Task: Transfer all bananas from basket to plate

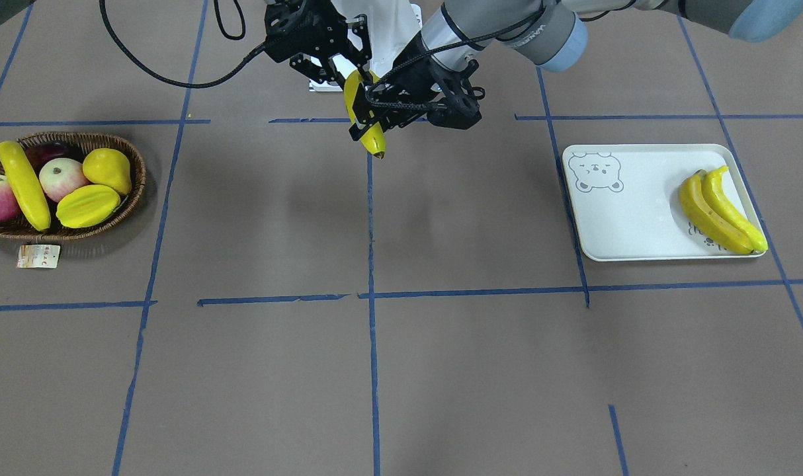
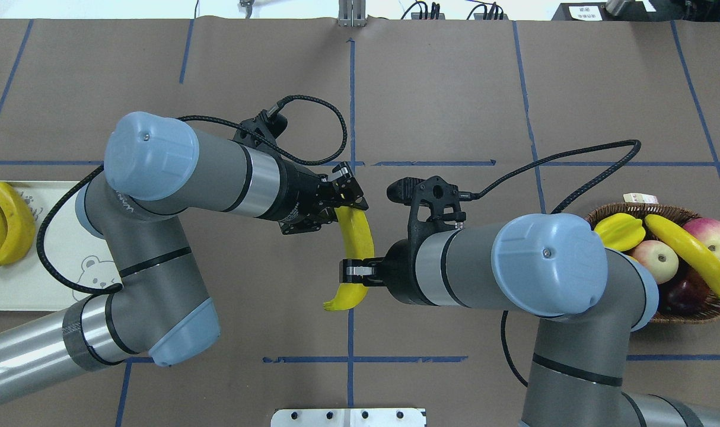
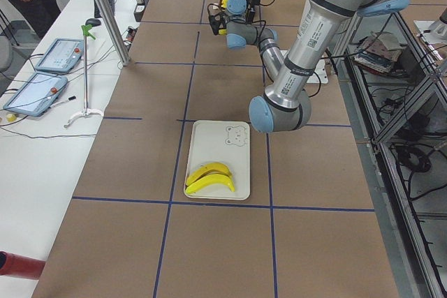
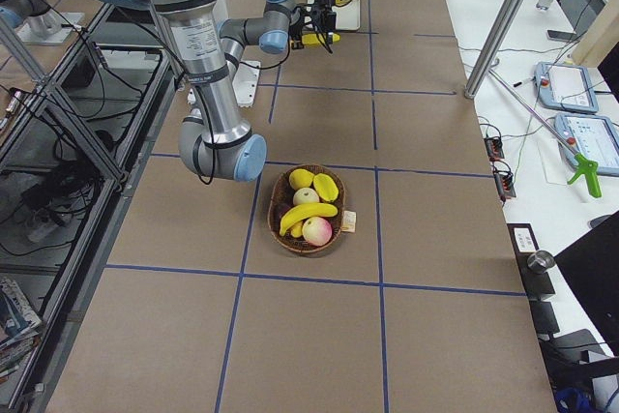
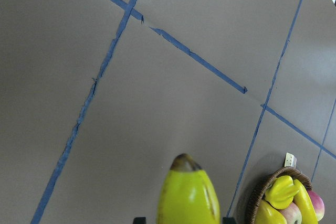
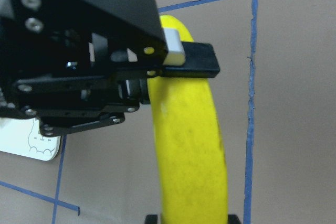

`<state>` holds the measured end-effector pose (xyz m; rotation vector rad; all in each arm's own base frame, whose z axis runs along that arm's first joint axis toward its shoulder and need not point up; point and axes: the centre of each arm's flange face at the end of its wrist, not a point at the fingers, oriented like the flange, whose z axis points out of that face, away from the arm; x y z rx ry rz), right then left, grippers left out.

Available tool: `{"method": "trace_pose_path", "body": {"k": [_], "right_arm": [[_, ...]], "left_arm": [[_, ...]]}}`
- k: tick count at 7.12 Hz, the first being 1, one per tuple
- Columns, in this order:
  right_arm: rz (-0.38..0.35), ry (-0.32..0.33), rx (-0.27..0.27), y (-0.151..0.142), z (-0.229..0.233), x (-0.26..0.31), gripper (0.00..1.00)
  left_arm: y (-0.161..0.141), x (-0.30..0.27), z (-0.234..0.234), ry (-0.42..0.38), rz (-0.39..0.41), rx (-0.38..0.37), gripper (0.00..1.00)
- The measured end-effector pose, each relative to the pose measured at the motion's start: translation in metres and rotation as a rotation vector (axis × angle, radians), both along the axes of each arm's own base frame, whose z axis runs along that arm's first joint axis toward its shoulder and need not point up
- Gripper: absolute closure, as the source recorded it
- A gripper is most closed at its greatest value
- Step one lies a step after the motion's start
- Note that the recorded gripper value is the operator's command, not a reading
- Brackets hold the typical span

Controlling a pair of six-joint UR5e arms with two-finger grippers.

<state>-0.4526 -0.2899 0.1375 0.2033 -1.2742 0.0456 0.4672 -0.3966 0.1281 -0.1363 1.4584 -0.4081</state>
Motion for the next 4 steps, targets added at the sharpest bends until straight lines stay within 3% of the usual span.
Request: {"method": "trace_pose_path", "body": {"k": [4], "right_arm": [[0.020,0.006,-0.004,-0.0089,0.0010,0.0056,0.01]], "left_arm": [[-0.0049,-0.0039,0.0089,-0.018,-0.011,-0.010,1.00]]}}
